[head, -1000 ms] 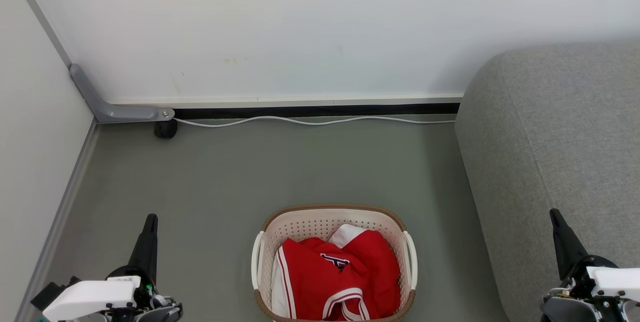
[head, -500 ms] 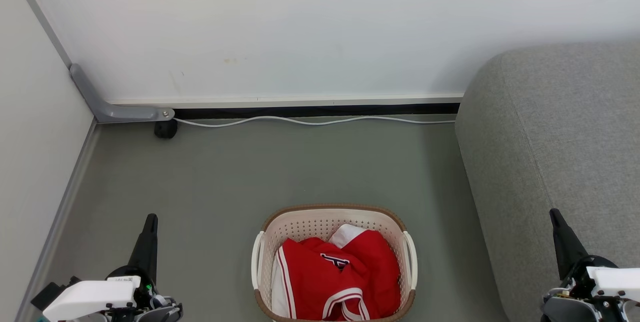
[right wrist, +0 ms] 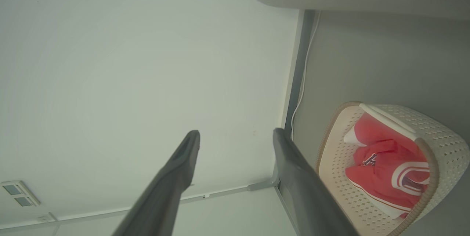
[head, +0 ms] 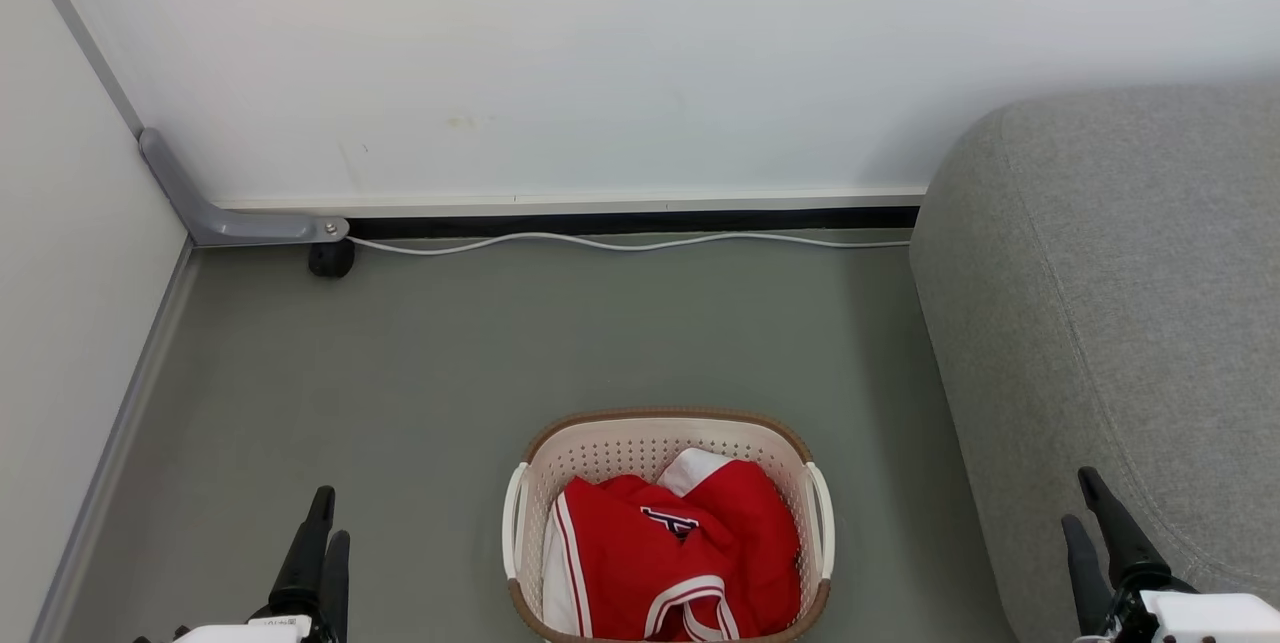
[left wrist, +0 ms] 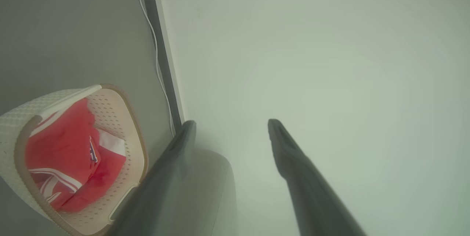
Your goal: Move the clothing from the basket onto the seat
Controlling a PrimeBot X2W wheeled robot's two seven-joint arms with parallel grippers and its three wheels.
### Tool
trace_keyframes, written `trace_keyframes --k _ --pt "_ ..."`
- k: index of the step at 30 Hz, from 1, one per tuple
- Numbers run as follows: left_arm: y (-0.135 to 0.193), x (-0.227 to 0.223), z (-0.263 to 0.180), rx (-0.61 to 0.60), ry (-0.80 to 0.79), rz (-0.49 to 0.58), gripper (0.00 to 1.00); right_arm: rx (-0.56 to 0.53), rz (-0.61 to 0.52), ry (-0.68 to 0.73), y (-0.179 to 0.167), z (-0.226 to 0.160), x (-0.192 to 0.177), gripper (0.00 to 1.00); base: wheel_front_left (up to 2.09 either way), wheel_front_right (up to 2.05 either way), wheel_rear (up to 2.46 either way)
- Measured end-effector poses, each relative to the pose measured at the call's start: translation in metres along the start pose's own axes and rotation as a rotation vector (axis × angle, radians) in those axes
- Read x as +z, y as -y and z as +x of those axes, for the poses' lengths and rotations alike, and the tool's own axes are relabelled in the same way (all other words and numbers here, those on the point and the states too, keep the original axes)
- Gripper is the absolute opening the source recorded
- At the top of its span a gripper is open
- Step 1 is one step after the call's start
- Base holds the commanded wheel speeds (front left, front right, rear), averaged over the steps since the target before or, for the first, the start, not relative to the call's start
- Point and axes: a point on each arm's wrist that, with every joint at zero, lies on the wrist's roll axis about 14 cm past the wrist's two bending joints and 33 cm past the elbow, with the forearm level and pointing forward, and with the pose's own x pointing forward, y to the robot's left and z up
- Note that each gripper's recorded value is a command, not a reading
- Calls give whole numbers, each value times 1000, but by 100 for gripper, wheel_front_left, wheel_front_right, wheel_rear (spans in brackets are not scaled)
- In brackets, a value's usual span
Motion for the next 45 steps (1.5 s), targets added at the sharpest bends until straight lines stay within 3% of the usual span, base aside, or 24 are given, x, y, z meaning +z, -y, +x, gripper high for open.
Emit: trace_keyframes --k 12,19,45 --pt "2 -3 2 -2 5 28 100 17 -59 -6 -8 4 -1 100 0 0 0" --pt "10 -5 8 -20 1 110 100 29 -127 -13 -13 7 -2 100 0 0 0" --pt "21 -3 14 -47 29 590 100 77 -566 -19 -30 18 -4 100 0 0 0"
